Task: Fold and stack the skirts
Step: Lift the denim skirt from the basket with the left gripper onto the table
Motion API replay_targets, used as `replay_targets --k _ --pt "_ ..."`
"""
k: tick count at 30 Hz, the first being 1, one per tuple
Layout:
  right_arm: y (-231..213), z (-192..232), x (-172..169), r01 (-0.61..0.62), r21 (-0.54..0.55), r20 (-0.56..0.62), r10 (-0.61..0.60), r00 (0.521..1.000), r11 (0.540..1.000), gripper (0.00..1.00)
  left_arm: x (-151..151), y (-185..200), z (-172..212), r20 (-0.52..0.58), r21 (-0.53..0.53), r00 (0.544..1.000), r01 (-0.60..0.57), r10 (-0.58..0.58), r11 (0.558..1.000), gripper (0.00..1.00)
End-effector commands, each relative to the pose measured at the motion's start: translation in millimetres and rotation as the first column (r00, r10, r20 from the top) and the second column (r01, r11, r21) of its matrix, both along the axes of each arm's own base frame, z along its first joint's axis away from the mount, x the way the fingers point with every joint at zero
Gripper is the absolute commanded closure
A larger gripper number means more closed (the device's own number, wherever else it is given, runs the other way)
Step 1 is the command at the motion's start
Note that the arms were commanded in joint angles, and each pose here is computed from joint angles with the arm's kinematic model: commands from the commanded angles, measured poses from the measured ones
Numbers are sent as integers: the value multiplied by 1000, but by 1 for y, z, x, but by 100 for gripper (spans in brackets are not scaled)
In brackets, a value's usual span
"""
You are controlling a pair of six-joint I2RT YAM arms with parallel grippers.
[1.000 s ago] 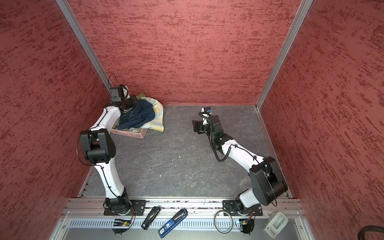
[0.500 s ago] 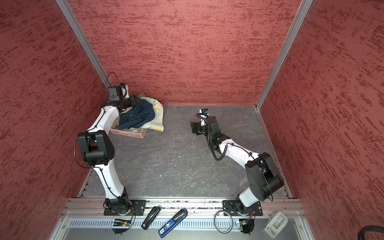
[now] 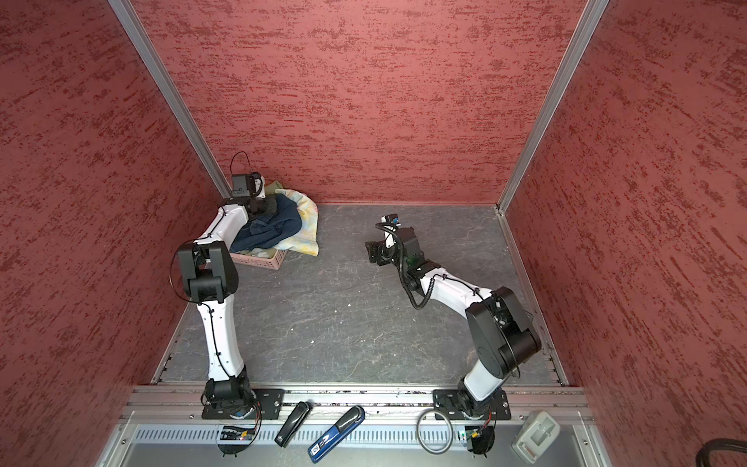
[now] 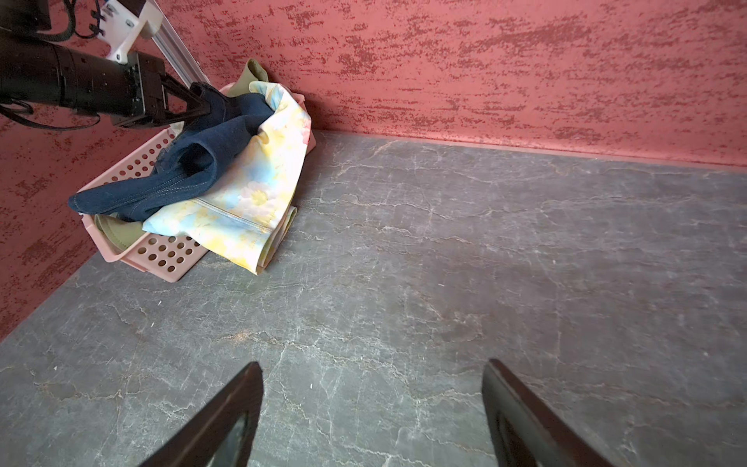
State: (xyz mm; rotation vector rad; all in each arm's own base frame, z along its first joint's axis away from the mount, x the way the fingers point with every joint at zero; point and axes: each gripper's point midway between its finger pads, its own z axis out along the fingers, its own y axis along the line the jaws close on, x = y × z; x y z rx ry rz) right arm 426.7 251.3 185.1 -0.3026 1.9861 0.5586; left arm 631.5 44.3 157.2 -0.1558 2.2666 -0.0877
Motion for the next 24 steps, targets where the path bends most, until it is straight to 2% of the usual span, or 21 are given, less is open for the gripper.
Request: replay_targets --k 1,4,9,12,14,16,19,22,24 --pt "2 35 3 7 24 81 -9 997 1000 14 -6 -24 96 163 65 986 33 -44 997 100" --pt "-3 49 -1 20 53 117 -26 993 998 14 -29 -43 159 254 73 965 55 -72 996 100" --pt "-23 74 -11 95 92 152 -108 982 991 13 -86 -72 263 408 27 909 83 -86 996 100" --pt "-45 101 -23 165 127 184 -186 965 978 12 -130 -107 325 497 32 853 162 -156 986 100" --pt "-62 116 -30 224 137 192 -248 950 965 11 -165 -136 367 568 30 795 239 -213 971 100" --pt "-84 130 -36 295 146 194 -320 928 944 10 -198 -168 399 621 14 738 327 -265 945 100" --pt "-126 150 -41 427 183 172 -456 873 886 10 -247 -220 433 673 26 652 449 -348 893 100" --pt "-159 170 -46 488 234 164 -529 833 841 10 -288 -266 451 711 19 566 576 -416 817 100" --pt "-180 182 -51 527 254 163 -573 803 811 10 -307 -288 454 717 -15 539 646 -442 763 100"
